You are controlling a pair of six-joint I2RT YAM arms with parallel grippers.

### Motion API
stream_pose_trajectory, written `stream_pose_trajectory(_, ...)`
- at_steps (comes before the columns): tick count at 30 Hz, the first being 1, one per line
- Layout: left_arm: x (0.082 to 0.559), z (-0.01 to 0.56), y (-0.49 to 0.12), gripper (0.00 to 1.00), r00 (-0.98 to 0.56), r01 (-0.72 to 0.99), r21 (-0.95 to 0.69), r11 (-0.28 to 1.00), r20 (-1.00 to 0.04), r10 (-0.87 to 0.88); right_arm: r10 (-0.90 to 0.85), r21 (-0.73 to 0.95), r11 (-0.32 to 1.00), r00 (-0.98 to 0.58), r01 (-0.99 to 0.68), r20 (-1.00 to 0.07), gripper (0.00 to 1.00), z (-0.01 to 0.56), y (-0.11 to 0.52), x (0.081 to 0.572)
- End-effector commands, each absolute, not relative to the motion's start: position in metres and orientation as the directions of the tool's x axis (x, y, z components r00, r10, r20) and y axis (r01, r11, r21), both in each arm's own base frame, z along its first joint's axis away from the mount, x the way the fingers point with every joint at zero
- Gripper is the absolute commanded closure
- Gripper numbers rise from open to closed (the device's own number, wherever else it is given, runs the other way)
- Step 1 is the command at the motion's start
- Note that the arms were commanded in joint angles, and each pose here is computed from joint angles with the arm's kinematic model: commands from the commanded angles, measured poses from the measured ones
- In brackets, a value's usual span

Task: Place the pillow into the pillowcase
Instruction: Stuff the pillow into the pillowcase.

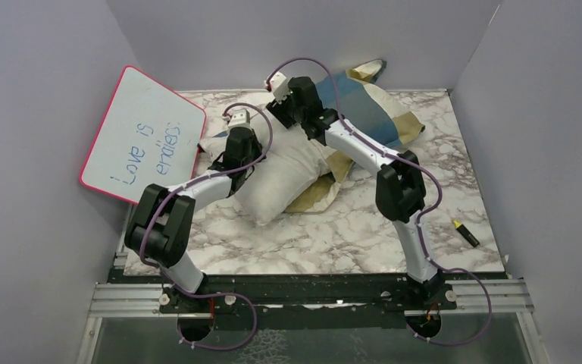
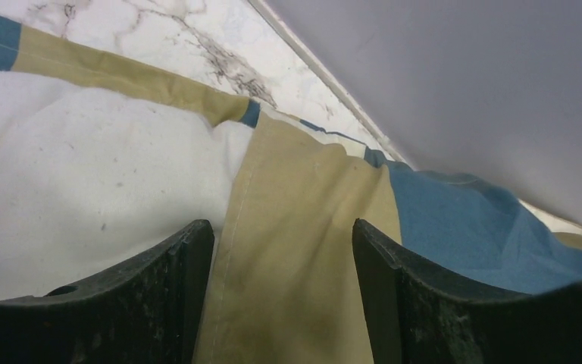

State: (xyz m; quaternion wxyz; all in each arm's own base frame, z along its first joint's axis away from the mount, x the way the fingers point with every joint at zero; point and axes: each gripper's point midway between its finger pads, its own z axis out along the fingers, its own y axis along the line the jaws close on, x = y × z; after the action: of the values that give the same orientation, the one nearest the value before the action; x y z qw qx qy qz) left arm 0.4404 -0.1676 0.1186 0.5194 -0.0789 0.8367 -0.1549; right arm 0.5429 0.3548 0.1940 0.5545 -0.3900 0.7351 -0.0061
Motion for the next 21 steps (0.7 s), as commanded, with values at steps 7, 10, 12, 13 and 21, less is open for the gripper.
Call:
stream_pose_trajectory(7,0.403,0.108,-0.198,1.0,-0.487,0.118,-0.369,0.922,-0.831,-0.27,-0.677,-0.604,0.684,-0.049,-0.41,-0.734,0.6,0.205,0.352,0.569)
stream_pose_trajectory(10,0.402,0.123,-0.206,1.0,-0.466,0.154,-0.419,0.895,-0.829,-0.308,-0.671,-0.594,0.691,-0.058,-0.412,-0.74,0.74,0.206,0.357,0.57)
stream_pose_trajectory(12,0.401,0.131,-0.209,1.0,-0.451,0.168,-0.429,0.888,-0.834,-0.318,-0.661,-0.574,0.695,-0.069,-0.432,-0.748,0.88,0.202,0.361,0.569)
stream_pose_trajectory(13,0.401,0.134,-0.209,1.0,-0.446,0.172,-0.431,0.886,-0.836,-0.32,-0.655,-0.564,0.698,-0.076,-0.441,-0.751,0.97,0.2,0.362,0.567)
stream_pose_trajectory(21,0.401,0.157,-0.21,1.0,-0.385,0.2,-0.445,0.873,-0.855,-0.347,-0.458,-0.317,0.679,-0.045,-0.663,-0.888,1.0,0.234,0.407,0.524)
